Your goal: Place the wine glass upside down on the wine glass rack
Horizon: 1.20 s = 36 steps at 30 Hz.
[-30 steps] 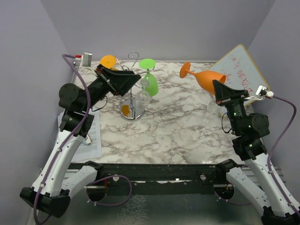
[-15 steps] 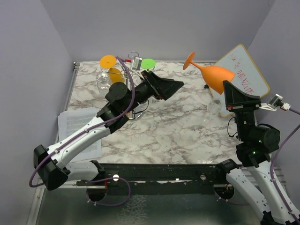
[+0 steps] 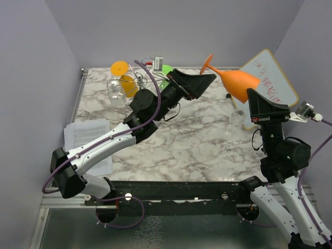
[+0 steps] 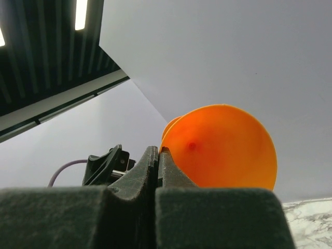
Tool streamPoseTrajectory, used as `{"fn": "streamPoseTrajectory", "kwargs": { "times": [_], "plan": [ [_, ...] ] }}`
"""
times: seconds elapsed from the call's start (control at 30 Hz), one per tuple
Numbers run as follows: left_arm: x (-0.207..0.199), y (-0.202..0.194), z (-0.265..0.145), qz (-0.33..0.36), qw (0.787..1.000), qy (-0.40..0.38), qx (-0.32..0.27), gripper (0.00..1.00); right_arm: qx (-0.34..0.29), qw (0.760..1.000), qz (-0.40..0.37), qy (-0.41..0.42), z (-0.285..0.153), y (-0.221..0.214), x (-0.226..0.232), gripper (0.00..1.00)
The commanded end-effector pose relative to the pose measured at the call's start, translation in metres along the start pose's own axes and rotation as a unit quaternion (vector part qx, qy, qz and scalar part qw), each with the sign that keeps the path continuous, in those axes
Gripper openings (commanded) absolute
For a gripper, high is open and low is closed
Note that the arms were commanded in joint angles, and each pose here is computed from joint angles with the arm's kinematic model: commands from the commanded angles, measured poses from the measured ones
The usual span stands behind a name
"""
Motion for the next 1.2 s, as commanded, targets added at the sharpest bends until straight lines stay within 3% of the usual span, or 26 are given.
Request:
{"fn": "streamPoseTrajectory", "kwargs": {
  "times": [0.0, 0.17, 0.37, 0.5, 0.93, 1.03, 1.17],
  "plan": [
    [-0.009, 0.009, 0.011, -0.037, 0.998, 0.010, -0.045, 0.99, 0.003, 1.000, 0.010, 0.028, 0.002, -0.001, 0.007, 0.01],
    [-0.006, 0.007, 0.022, -0.055, 0.996, 0.024, -0.059, 0.93, 0.005, 0.999, 0.024, 0.037, 0.001, -0.004, 0.005, 0.01],
    [-0.001, 0.010, 0.033, -0.055, 0.994, 0.042, -0.084, 0.65, 0.025, 0.998, 0.026, 0.046, -0.006, -0.009, 0.009, 0.01],
    [0.004, 0.012, 0.034, -0.030, 0.994, 0.051, -0.095, 0.55, 0.047, 0.997, 0.023, 0.049, -0.013, -0.014, 0.011, 0.01],
    [-0.007, 0.013, 0.038, -0.034, 0.994, 0.013, -0.103, 0.39, 0.103, 0.992, 0.026, 0.060, -0.025, -0.032, 0.005, 0.01],
    [-0.009, 0.015, 0.037, -0.030, 0.994, 0.002, -0.106, 0.27, 0.109, 0.992, 0.031, 0.058, -0.026, -0.034, 0.004, 0.01],
    [-0.013, 0.018, 0.032, 0.000, 0.994, -0.012, -0.112, 0.00, 0.111, 0.993, 0.035, 0.033, -0.026, -0.034, 0.001, 0.01]
  ]
}}
Point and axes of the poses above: each gripper's point midway between its finger pads, its own z axis out along the fingers, its own x axis along the line the jaws close on, y = z × x, the point moved 4 cm from there along -z, back along the fingers, and after that the axes turned 14 degrees about z, right-handed, at the moved point
